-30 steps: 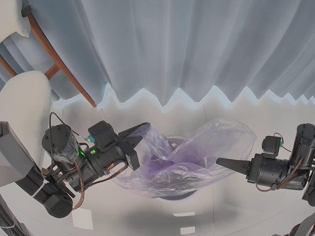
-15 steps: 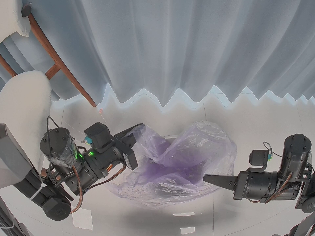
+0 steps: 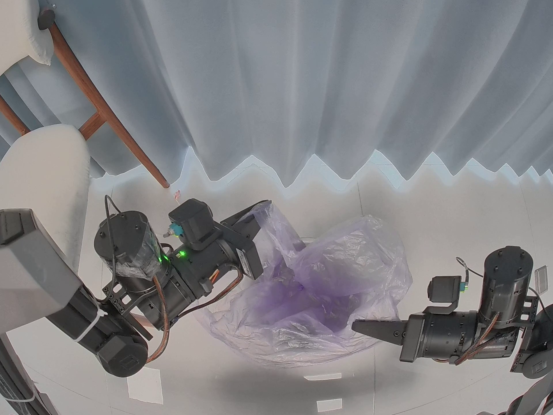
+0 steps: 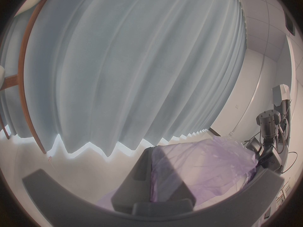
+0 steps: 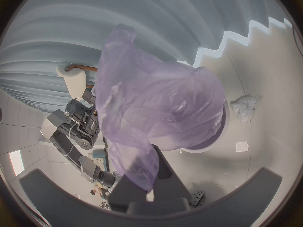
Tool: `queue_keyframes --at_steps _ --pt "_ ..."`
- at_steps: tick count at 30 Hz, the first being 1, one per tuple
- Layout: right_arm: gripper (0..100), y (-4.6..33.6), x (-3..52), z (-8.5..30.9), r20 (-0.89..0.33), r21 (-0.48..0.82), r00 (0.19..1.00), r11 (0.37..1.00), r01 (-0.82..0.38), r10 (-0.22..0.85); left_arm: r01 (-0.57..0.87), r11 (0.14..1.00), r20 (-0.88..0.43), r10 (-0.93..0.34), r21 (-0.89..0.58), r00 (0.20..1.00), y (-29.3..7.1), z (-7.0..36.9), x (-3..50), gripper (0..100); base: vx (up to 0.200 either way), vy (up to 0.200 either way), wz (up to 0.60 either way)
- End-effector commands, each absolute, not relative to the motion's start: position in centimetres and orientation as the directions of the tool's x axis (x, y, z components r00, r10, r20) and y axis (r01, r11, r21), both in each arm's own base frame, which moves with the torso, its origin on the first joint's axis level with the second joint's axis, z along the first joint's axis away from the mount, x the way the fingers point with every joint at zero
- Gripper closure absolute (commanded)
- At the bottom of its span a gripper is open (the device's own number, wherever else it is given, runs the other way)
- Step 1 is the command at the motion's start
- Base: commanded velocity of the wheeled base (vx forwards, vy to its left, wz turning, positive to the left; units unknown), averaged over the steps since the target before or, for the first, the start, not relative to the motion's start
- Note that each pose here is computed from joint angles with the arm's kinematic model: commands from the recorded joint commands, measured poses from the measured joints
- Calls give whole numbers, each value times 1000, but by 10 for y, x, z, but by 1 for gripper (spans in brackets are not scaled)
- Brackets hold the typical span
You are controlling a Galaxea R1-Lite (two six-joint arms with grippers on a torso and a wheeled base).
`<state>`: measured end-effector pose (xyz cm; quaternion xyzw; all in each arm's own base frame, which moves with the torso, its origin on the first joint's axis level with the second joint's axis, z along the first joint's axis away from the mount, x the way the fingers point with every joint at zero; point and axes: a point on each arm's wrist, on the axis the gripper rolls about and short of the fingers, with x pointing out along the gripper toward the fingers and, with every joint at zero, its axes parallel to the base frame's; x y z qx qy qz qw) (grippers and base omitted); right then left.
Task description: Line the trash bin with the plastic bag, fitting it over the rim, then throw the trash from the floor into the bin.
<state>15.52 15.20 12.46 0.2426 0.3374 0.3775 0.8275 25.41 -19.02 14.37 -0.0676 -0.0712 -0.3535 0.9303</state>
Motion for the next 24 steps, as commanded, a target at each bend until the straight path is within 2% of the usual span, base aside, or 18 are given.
queue_keyframes --at_steps 1,11,15,24 --pt "100 155 158 116 -408 654 477 614 -443 779 671 738 142 -658 -79 740 -194 131 258 100 0 0 0" --pt "100 162 175 90 -428 621 545 673 -403 721 643 749 58 -643 -161 764 -194 102 274 100 0 0 0" --pt "100 167 183 64 -442 595 574 704 -387 689 628 759 21 -634 -171 773 -198 85 283 100 0 0 0" --pt "100 168 202 15 -403 561 638 728 -394 656 595 777 -21 -611 -206 791 -195 66 296 100 0 0 0"
